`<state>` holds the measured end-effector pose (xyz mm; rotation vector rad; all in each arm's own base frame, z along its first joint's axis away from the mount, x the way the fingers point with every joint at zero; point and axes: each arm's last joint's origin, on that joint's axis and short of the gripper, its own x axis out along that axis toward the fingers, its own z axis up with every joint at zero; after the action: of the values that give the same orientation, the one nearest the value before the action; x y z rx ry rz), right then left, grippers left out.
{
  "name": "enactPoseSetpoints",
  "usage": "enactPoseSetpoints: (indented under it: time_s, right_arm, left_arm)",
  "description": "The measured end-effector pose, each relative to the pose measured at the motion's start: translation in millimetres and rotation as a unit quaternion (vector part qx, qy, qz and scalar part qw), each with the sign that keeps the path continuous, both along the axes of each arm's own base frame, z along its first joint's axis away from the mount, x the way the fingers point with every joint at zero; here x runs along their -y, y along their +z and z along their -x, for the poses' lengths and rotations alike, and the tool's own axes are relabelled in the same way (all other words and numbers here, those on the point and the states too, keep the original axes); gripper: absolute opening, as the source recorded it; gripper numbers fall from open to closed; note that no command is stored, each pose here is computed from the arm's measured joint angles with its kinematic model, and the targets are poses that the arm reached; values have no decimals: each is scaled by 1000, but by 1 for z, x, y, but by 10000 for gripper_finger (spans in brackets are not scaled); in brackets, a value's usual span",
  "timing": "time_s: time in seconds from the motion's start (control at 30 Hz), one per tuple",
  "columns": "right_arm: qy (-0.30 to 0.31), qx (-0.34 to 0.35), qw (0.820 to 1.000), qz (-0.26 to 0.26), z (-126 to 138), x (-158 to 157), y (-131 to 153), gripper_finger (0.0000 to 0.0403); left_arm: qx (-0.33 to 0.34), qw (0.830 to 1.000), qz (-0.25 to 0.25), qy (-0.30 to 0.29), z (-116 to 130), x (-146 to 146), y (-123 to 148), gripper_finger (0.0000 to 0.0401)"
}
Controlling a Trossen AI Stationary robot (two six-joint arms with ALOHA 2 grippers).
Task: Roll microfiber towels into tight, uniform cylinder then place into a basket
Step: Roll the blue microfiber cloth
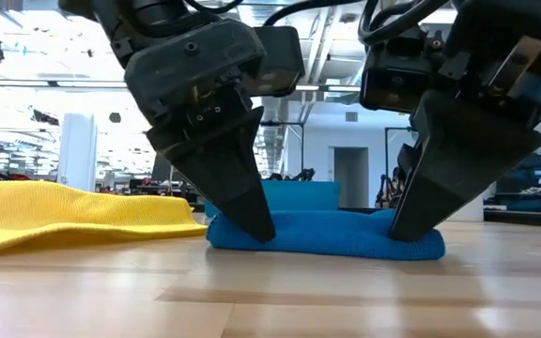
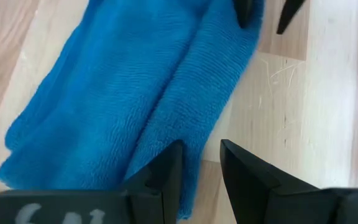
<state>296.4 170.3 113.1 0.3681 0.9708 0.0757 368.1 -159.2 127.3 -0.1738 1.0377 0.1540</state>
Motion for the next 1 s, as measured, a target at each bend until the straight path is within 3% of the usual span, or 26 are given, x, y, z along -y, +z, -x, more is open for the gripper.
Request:
enactPoseSetpoints:
  time_s: [0.17,0.53,0.83,1.0]
  right_arm:
    - [6,3,1000,-5,0,-1,0,134]
    - [23,13,1000,10,-1,0,4,230]
    - [65,20,996,58,21,0,40,220]
    - [112,65,982,141,40,-12,59,210]
  left_arm:
    - [-11,1000,20,0,-2,-5,-1,105]
    - [-24,999,46,-1,-2,-6,-2,105]
    - [-26,998,52,2,-2,-6,-3,105]
    - [-26,998,52,2,-2,-6,-3,105]
